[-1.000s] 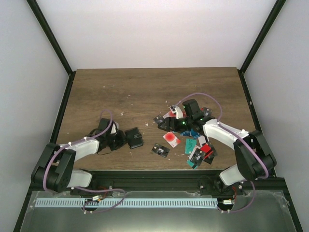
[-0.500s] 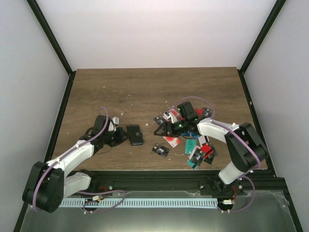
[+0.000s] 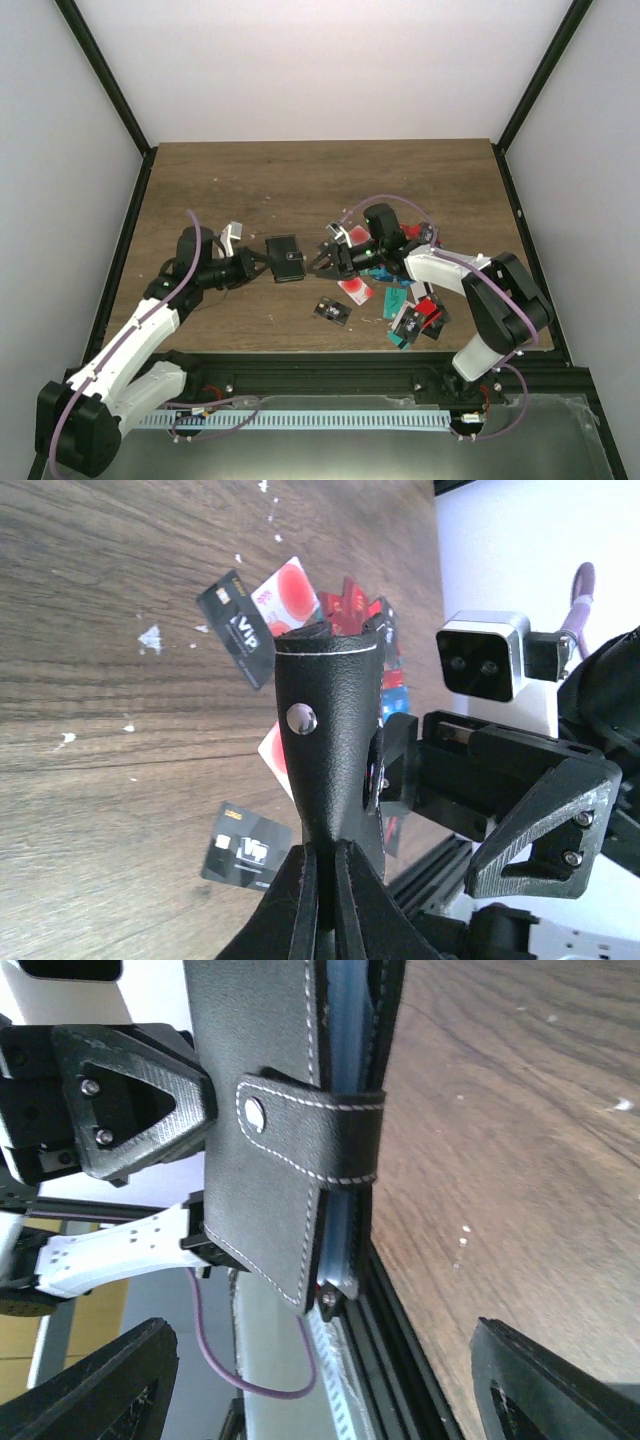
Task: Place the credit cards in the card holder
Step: Pick up the card holder from the center of the board, then open the card holder at the center of the board.
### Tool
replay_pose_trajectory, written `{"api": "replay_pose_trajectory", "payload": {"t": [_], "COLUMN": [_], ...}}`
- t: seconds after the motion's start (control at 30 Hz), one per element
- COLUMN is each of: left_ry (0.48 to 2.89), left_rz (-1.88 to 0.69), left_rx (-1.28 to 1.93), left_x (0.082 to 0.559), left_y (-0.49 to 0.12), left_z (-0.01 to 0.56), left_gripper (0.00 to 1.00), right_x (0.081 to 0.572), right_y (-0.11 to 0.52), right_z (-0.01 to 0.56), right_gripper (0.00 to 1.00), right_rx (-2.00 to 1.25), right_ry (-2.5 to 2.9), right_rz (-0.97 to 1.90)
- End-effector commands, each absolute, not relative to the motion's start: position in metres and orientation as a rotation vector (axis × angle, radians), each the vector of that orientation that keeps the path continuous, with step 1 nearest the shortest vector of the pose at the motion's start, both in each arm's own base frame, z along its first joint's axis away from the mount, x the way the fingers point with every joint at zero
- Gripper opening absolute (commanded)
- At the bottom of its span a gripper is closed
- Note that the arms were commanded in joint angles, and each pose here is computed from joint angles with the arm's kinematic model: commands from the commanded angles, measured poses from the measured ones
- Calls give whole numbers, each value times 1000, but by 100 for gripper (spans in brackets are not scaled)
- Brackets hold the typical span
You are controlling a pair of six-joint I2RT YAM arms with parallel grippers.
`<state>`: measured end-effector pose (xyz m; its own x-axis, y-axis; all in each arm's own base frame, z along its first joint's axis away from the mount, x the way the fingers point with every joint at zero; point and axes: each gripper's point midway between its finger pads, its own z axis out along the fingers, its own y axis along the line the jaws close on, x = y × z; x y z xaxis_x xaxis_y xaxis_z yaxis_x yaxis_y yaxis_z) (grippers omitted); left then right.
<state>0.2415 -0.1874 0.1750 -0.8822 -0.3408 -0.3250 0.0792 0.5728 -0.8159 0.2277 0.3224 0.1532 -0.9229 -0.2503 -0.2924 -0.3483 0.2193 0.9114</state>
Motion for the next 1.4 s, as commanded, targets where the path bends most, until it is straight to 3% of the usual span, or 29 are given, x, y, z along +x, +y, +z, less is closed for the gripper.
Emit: {"api": "replay_pose_trajectory", "payload": {"t": [0.0, 0.13, 0.33, 0.6, 0.63, 0.67, 0.77, 0.83, 0.93, 1.2, 1.37], "left_ry": [2277, 2226, 2175, 2150, 2144, 2136, 2113, 2070, 2018, 1956, 1892], "left_rz": [-1375, -1430, -1485, -1488, -1489, -1485, -1450, -1451, -1499, -1618, -1703], "left_rx": [-189, -181, -159, -157, -154, -153, -154, -142, -103, -62, -11], "left_x": [240, 240, 239, 235, 235, 235, 233, 229, 221, 211, 209], "left_y": [-197, -201, -204, -202, -202, -201, -196, -193, -195, -201, -208], "left_z": [209, 224, 240, 249, 251, 253, 262, 273, 283, 288, 299], "left_gripper": [4, 4, 4, 4, 8, 19, 65, 77, 81, 80, 67], "right_x": [224, 222, 218, 219, 219, 219, 215, 211, 204, 188, 183], "right_y": [339, 349, 357, 359, 359, 359, 357, 355, 352, 344, 343], "right_z": [189, 195, 205, 222, 224, 226, 237, 245, 258, 290, 300], "right_gripper": [82, 82, 61, 11, 5, 2, 1, 1, 1, 1, 1], "right_rx": [-671, -692, -690, -689, -695, -702, -738, -772, -823, -959, -1010], "right_ry": [2263, 2242, 2203, 2141, 2139, 2135, 2104, 2077, 2034, 1922, 1890], "right_rz": [1957, 1998, 2077, 2140, 2142, 2142, 2139, 2140, 2151, 2200, 2214]}}
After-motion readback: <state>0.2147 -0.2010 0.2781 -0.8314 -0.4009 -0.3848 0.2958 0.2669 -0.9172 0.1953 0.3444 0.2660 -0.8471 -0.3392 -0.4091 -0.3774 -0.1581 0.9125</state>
